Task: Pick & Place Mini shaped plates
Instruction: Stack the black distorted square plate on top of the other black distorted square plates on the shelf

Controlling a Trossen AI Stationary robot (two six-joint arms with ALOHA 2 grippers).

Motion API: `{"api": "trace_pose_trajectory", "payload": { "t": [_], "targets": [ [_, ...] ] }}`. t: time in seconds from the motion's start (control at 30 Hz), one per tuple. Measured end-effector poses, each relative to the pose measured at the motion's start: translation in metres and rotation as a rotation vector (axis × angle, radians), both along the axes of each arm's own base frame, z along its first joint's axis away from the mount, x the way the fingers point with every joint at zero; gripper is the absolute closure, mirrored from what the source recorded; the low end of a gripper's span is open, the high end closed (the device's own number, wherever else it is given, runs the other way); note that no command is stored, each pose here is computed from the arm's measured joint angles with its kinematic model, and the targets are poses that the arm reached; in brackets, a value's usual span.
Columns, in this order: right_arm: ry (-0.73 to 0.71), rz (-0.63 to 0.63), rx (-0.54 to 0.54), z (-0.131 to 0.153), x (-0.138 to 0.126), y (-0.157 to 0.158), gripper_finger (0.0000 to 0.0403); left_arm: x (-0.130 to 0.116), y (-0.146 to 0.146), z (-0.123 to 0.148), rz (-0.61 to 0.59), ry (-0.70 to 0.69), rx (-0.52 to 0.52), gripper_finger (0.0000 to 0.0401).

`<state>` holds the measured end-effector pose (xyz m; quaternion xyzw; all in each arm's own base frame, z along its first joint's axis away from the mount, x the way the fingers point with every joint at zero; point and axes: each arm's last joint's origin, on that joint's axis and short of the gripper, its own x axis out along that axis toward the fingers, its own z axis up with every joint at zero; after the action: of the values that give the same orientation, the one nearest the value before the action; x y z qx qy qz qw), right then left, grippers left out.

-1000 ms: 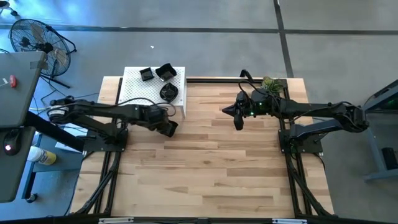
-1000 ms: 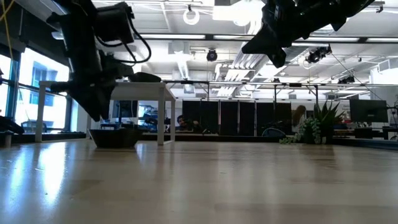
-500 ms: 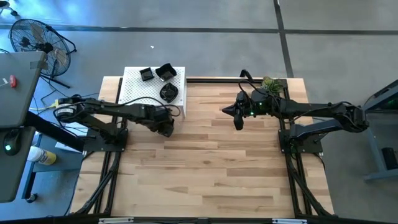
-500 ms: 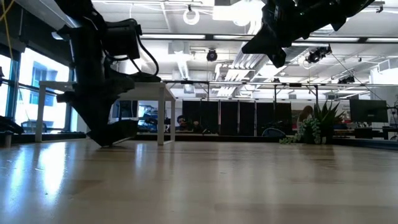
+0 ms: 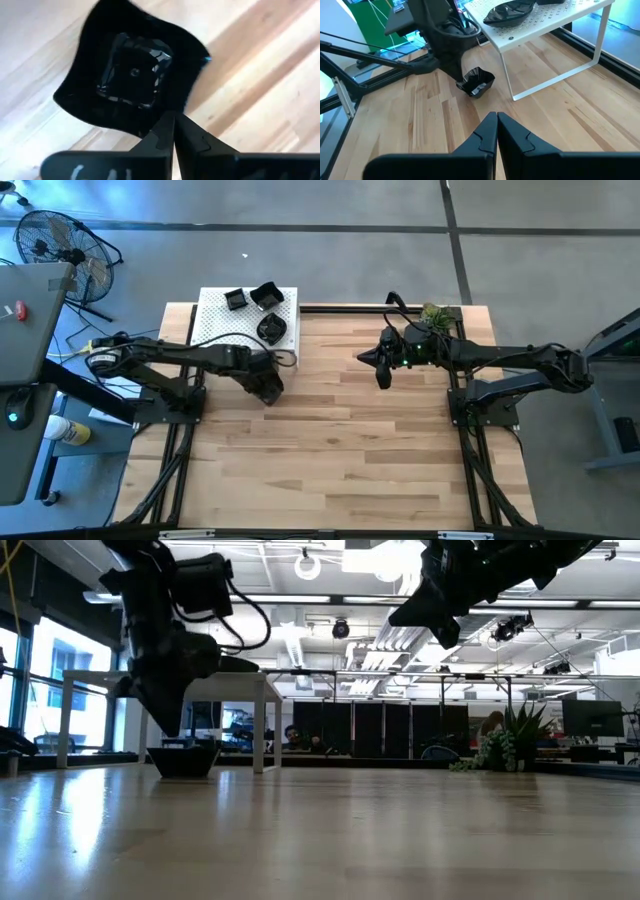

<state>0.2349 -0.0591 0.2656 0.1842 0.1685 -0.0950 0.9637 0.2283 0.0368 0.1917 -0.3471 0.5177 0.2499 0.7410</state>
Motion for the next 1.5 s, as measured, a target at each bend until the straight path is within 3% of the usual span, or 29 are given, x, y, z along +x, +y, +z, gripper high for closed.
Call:
{"api": "trace_pose_trajectory", "payload": {
  "t": [0.2,0.3,0.77,0.83,0.97,1.27,1.5],
  "targets": [
    [0.0,-0.001,0.004,0.0,0.0,0.0,0.0396,0.002,-0.013,0.017,-0.044,0.055,-0.037,0.0397],
    [0.0,0.0,0.0,0.0,0.0,0.0,0.0396,-0.004,-0.019,0.024,0.077,0.068,-0.081,0.0396],
    [0.005,0.017,-0.042,0.0,0.0,0.0,0.0396,-0.065,-0.031,0.036,0.739,-0.243,-0.069,0.04],
    [0.006,0.018,-0.044,0.0,0.0,0.0,0.0396,-0.068,-0.031,0.034,0.783,-0.253,-0.082,0.04],
    [0.008,0.024,-0.06,0.0,0.0,0.0,0.0396,-0.068,-0.031,0.034,0.84,-0.261,-0.105,0.0385],
    [0.01,0.032,-0.081,0.0,0.0,0.0,0.0396,-0.056,-0.031,0.019,0.983,-0.197,-0.127,0.0291],
    [0.008,0.046,-0.075,0.0,0.0,0.0,0.0396,-0.039,-0.031,0.006,1.007,-0.184,-0.108,0.0285]
  ]
}}
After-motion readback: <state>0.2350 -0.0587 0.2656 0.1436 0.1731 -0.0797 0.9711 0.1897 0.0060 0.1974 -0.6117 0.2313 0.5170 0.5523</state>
